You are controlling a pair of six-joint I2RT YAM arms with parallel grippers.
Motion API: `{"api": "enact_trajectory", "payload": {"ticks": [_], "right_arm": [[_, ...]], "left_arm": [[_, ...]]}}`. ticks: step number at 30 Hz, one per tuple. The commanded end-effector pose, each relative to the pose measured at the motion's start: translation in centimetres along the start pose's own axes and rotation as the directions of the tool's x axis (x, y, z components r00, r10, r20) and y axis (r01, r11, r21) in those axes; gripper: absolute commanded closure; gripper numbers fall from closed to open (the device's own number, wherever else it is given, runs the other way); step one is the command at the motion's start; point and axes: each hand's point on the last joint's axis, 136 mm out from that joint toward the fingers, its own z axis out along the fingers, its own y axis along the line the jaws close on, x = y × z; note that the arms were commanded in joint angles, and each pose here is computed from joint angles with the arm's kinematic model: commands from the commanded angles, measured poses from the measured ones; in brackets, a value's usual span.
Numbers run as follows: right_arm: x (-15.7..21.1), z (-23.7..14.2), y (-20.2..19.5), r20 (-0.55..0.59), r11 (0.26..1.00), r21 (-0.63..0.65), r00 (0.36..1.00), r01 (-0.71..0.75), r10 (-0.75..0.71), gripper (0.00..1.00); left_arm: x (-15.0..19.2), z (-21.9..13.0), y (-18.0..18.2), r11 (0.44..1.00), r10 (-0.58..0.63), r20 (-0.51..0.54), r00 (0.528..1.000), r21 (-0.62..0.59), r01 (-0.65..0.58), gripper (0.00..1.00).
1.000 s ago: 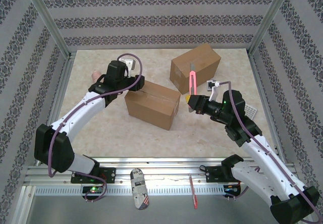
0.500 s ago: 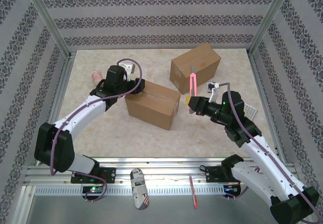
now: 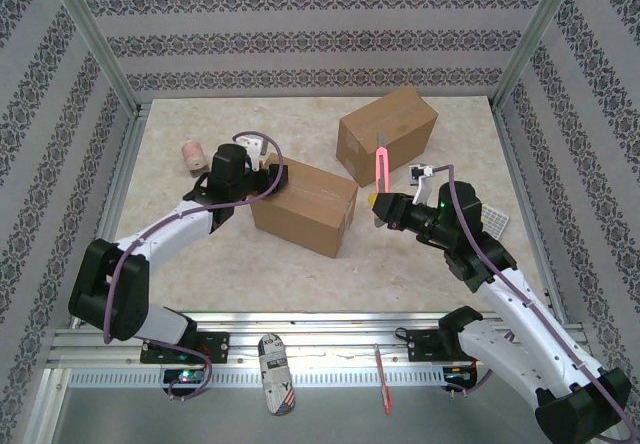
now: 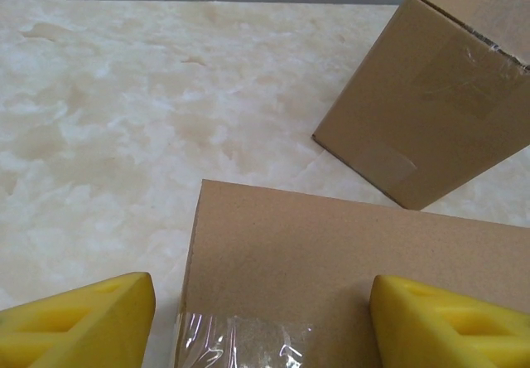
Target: Unpack the express box
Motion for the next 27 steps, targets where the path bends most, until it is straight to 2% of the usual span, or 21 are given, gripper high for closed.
{"api": "enact_trajectory", "payload": {"ticks": [1, 9, 17, 23, 27], "right_arm": [[-0.1, 0.1, 0.1, 0.011, 1.0, -0.02, 1.0, -0.012, 0.013, 1.0], [0.7, 0.2, 0.0, -0.043, 0.998, 0.009, 0.998, -0.054, 0.055, 1.0], [4.4, -0.2, -0.5, -0.217, 0.98, 0.091, 0.956, -0.179, 0.195, 1.0], [7.3, -0.8, 1.2, -0.326, 0.974, 0.058, 0.918, -0.22, 0.227, 1.0], [8.8, -1.1, 1.2, -0.356, 0.967, 0.094, 0.899, -0.238, 0.256, 1.0]], "left_arm": [[0.4, 0.1, 1.0, 1.0, -0.006, 0.014, 1.0, -0.026, 0.007, 0.32], [4.6, -0.1, 2.7, 0.994, -0.037, -0.107, 0.994, -0.106, 0.025, 0.33], [9.1, -0.3, 3.7, 0.985, -0.063, -0.244, 0.968, -0.169, 0.021, 0.32], [10.3, 0.1, 3.8, 0.981, -0.065, -0.297, 0.953, -0.193, 0.007, 0.32], [10.4, 0.2, 3.7, 0.981, -0.065, -0.3, 0.952, -0.195, 0.006, 0.32]]}}
